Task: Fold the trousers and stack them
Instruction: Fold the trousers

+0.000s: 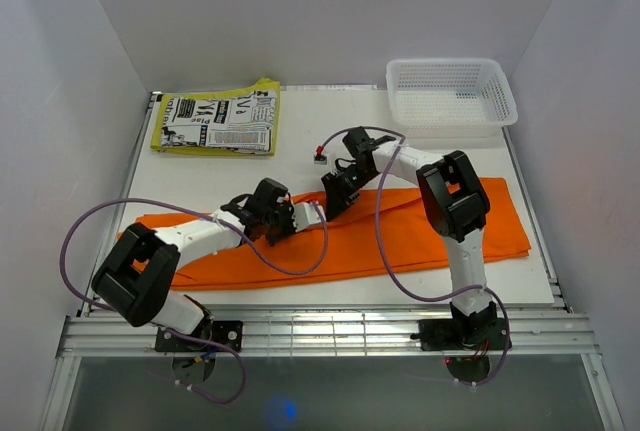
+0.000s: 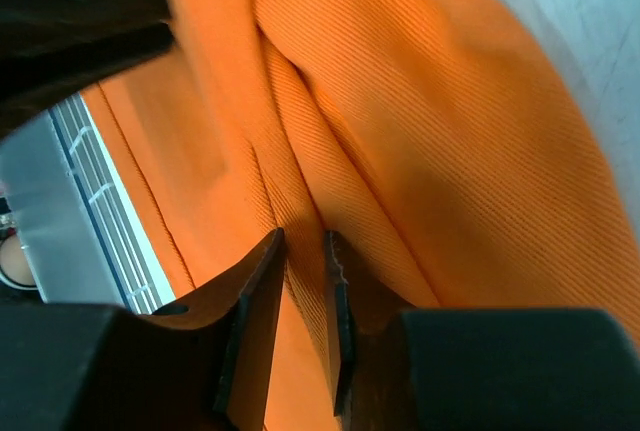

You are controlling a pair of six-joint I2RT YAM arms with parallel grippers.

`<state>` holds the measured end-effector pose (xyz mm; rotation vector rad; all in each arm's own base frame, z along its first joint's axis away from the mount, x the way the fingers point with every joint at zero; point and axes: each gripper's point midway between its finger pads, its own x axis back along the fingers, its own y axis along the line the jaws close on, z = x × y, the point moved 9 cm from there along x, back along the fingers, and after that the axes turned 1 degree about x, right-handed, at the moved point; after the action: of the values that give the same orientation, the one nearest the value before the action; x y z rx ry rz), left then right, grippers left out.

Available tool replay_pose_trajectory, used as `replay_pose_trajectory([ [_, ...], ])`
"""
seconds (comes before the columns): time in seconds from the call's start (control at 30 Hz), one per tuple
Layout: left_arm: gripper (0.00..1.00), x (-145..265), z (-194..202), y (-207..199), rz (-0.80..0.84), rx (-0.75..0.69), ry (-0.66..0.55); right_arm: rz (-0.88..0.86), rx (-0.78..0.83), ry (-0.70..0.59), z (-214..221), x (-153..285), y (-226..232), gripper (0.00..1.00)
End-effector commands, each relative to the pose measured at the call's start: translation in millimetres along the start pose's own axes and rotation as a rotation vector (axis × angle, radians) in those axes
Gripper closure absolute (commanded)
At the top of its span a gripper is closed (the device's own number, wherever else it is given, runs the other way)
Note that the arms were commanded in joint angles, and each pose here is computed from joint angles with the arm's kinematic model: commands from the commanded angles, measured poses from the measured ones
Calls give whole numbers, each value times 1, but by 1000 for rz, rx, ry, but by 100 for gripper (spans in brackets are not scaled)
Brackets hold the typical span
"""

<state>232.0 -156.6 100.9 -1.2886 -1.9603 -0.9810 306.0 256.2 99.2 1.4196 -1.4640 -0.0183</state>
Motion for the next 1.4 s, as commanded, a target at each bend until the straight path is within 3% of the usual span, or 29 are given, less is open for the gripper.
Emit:
replay_pose_trajectory([
  [0.0, 67, 37, -24, 19, -119, 218, -75, -3, -81, 51, 11, -6, 1, 72],
  [0.07, 66, 57, -26, 34, -149, 379, -103, -19, -99, 57, 17, -8, 2, 73],
  [0.23, 58, 82, -14, 58, -153, 557, -125, -2, -94, 77, 32, -12, 3, 74],
  [0.43, 61, 54, 1, 66, -37, 600, -34, 58, -61, 112, 41, -17, 2, 84],
  [0.6, 54, 35, 15, 55, 82, 572, 24, 87, -33, 117, 42, -17, 3, 84],
  [0.73, 55, 28, 28, 47, 111, 541, 67, 94, -26, 116, 41, -16, 3, 84],
  [0.83, 58, 32, 29, 40, 138, 514, 48, 97, -25, 116, 40, -16, 3, 84],
  [1.0, 90, 38, 34, 30, 144, 468, 37, 102, -22, 99, 38, -15, 4, 84],
  [1.1, 100, 45, 31, 26, 147, 436, -9, 81, 4, 68, 31, -11, 10, 82],
  [1.37, 100, 38, 46, 11, 181, 425, 26, -24, 96, -96, -10, 5, 39, 61],
])
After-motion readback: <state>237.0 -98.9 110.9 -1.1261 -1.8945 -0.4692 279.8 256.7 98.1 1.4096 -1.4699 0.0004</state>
